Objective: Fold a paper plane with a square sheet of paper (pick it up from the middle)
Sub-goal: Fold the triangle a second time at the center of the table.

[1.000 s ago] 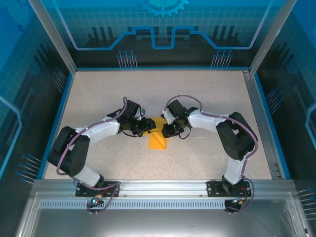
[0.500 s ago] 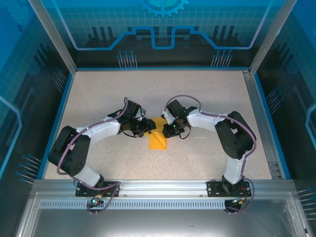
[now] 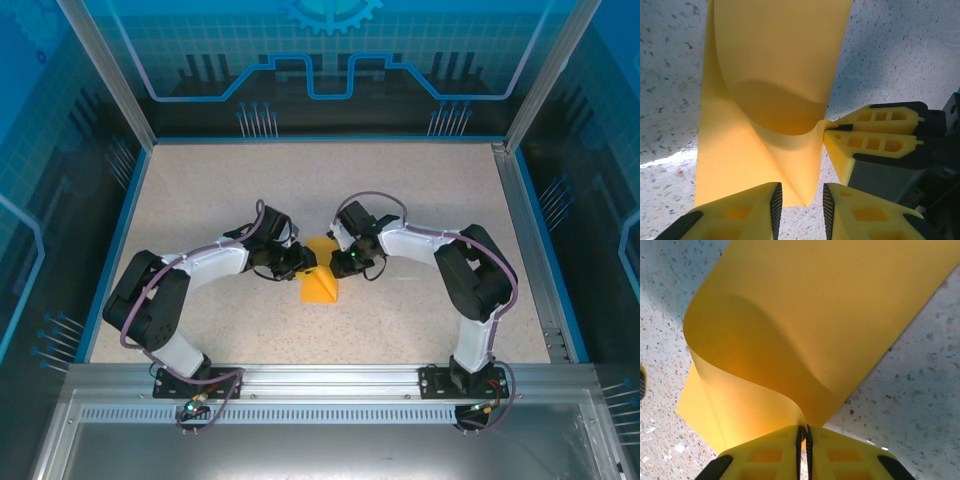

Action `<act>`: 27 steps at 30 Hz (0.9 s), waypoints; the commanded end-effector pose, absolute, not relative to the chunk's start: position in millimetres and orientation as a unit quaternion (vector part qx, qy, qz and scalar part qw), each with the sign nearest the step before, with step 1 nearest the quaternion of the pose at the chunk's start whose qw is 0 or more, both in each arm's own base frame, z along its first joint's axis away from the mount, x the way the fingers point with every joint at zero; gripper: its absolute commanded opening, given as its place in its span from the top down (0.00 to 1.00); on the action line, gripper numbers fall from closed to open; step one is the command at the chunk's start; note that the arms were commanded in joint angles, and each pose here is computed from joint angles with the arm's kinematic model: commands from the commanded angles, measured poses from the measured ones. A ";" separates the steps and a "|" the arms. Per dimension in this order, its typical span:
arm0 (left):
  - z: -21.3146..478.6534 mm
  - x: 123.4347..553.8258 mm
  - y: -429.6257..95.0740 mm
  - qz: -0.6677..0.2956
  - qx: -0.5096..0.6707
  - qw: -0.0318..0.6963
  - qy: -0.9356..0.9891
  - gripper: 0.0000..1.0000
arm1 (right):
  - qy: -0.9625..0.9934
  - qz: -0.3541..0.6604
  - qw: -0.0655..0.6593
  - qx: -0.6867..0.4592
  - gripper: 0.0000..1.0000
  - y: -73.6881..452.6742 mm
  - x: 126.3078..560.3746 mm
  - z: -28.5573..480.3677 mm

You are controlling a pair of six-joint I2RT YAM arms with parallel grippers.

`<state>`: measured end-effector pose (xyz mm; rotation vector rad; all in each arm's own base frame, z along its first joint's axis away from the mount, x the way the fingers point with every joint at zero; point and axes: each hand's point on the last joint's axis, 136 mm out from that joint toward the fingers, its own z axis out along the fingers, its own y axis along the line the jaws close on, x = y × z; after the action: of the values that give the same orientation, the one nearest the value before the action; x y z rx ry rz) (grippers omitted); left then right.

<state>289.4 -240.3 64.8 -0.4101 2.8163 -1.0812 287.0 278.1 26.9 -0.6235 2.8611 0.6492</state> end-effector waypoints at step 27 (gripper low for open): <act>64.1 290.6 -250.3 -0.364 -0.144 0.048 0.919 0.72 | 0.961 0.190 0.057 -0.191 0.86 266.8 293.1 16.9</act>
<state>292.8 -248.6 69.9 -0.4320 2.7874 -1.1183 289.5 275.7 18.3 -0.6167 2.8873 0.6085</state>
